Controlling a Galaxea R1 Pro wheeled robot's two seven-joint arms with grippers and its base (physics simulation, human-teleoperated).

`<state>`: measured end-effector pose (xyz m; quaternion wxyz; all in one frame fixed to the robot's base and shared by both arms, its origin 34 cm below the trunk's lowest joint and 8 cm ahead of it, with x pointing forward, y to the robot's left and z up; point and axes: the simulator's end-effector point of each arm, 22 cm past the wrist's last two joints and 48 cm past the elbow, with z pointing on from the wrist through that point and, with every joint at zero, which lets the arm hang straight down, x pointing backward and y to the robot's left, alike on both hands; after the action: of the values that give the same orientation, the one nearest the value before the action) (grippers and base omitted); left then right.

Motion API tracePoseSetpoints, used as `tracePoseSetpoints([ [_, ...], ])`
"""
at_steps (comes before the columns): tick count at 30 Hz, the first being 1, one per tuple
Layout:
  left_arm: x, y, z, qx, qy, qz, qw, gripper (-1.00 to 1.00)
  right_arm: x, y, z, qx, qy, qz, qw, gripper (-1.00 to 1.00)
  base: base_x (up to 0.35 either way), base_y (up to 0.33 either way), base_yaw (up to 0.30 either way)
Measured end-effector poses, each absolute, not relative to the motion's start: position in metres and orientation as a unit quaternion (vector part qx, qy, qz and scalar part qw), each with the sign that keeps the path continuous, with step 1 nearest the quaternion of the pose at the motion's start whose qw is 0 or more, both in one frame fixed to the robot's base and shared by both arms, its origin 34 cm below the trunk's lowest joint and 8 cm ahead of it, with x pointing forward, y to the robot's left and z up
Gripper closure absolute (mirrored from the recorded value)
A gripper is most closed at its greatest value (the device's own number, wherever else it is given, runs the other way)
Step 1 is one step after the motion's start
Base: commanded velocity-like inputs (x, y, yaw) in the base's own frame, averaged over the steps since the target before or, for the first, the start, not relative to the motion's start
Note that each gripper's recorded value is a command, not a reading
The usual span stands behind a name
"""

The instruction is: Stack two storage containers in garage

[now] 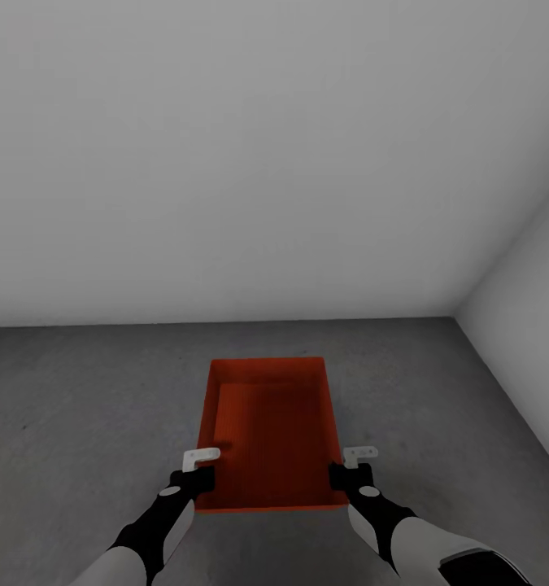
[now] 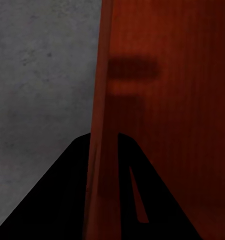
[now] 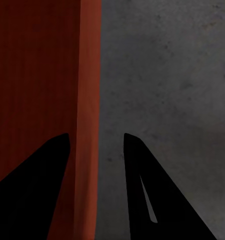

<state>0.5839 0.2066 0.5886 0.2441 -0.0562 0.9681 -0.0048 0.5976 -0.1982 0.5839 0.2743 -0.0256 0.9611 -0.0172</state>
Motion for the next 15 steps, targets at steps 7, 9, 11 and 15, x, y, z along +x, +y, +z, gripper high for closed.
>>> tracePoseSetpoints([
  [7,0.585,0.207,0.580,-0.056,0.968,-0.005,0.244,1.00,0.599,-0.198,0.576,-0.026,0.961,-0.017,0.274,1.00,0.000,0.000,0.000],
  [9,0.586,0.207,0.578,-0.056,0.968,-0.005,0.244,1.00,0.600,-0.198,0.573,-0.026,0.961,-0.017,0.274,1.00,0.000,0.000,0.000],
  [11,0.586,0.207,0.576,-0.056,0.968,-0.005,0.244,1.00,0.600,-0.198,0.571,-0.026,0.961,-0.017,0.275,1.00,0.000,0.000,0.000],
  [15,0.587,0.207,0.571,-0.056,0.968,-0.005,0.244,1.00,0.601,-0.198,0.566,-0.026,0.961,-0.017,0.275,1.00,0.000,0.000,0.000],
])
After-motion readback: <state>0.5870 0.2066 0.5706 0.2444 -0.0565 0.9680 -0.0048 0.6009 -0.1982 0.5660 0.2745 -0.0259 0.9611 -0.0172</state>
